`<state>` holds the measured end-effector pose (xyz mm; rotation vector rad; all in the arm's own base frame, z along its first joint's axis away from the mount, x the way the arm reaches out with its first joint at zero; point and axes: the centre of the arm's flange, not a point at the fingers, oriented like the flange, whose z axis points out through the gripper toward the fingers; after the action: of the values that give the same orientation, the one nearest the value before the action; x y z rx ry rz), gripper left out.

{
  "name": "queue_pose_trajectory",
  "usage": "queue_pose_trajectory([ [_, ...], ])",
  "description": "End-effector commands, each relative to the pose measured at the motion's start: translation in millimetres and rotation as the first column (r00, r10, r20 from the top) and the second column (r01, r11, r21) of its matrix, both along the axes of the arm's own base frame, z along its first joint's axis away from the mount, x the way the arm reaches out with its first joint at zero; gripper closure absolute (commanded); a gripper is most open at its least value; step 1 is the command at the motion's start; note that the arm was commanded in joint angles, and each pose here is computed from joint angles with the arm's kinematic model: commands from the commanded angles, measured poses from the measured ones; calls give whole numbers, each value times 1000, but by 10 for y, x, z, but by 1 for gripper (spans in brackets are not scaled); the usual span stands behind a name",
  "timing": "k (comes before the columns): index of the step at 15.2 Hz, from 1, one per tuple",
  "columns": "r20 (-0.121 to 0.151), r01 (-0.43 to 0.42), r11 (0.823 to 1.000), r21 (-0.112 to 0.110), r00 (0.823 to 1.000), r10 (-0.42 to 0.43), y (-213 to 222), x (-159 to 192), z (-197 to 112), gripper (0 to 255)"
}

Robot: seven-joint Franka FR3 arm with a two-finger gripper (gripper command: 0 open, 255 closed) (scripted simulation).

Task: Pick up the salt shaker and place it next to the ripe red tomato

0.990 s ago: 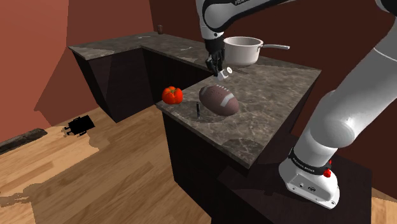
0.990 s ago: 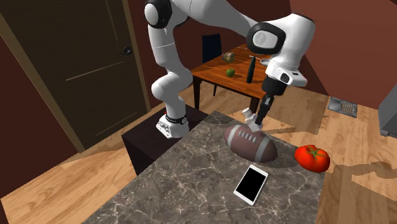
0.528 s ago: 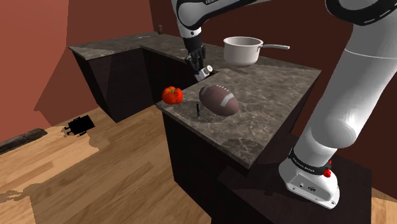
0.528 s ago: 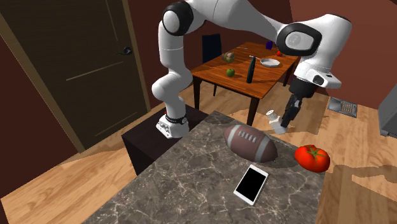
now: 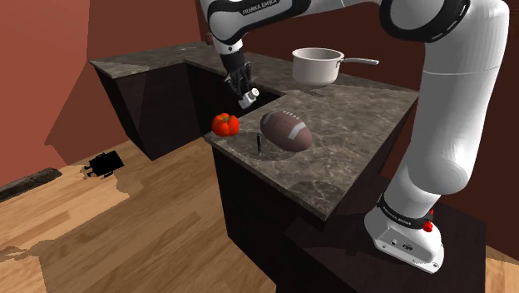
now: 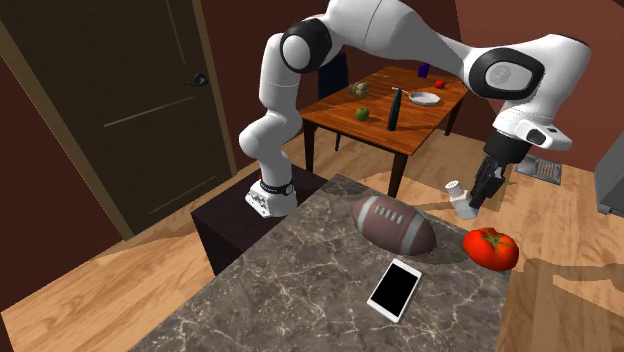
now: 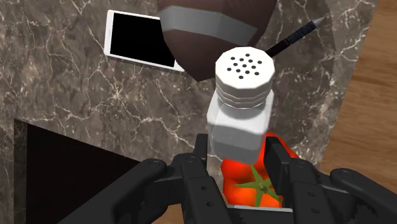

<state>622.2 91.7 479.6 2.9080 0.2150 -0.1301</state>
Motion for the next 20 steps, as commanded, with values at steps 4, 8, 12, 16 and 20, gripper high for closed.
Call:
queue_pose_trajectory([
  [4,1,0,1000,0,1000,0,7,17,-259,255],
  [8,1,0,1000,0,1000,0,7,17,-470,255],
  [12,1,0,1000,0,1000,0,7,17,-681,255],
  [16,1,0,1000,0,1000,0,7,17,-892,255],
  [20,1,0,1000,0,1000,0,7,17,-1104,255],
])
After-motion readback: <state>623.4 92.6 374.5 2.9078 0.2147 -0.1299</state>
